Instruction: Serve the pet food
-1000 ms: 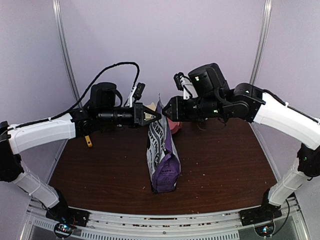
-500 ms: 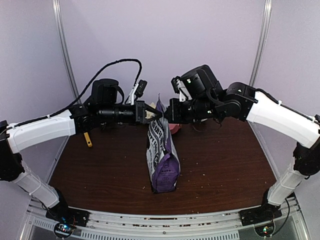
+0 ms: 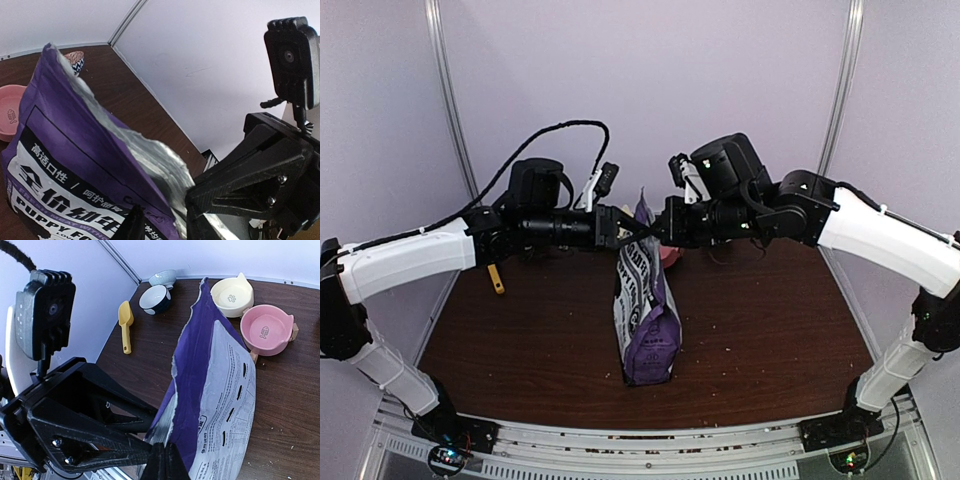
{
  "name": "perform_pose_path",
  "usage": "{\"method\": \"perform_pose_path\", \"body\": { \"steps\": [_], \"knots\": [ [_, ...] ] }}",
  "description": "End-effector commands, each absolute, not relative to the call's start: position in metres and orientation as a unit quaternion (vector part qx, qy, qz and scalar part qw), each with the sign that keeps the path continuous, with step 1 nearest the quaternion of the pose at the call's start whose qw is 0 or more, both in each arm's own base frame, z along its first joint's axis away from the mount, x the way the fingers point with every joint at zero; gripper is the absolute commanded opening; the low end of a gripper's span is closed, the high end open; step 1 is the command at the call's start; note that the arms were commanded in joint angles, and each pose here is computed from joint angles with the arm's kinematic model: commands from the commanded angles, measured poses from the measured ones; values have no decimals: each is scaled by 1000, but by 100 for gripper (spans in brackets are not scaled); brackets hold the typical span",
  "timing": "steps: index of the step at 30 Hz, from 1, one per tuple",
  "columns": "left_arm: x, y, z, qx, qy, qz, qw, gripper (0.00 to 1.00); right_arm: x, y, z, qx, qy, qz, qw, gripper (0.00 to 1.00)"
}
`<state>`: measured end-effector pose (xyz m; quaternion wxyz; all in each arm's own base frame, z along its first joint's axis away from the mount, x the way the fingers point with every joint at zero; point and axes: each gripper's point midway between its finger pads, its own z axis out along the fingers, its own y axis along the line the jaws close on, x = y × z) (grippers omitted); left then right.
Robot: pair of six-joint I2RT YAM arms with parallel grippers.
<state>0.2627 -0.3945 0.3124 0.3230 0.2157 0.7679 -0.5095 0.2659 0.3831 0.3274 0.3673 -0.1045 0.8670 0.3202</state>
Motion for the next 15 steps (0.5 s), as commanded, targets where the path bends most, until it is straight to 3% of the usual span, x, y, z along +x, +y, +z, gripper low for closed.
{"method": "perform_pose_path", "body": {
  "steps": [1,10,13,15],
  "knots": [
    [259,-404,330,233,744,-530,332,32,262,383,335,-103,859,340,368,0],
    [259,-409,325,236,746,-533,321,17,262,383,334,-109,860,337,369,0],
    [259,-408,326,235,746,-533,323,0,261,383,335,-114,858,337,370,0],
    [262,-407,326,232,749,-527,328,0,262,382,336,-115,857,336,373,0]
  ]
}}
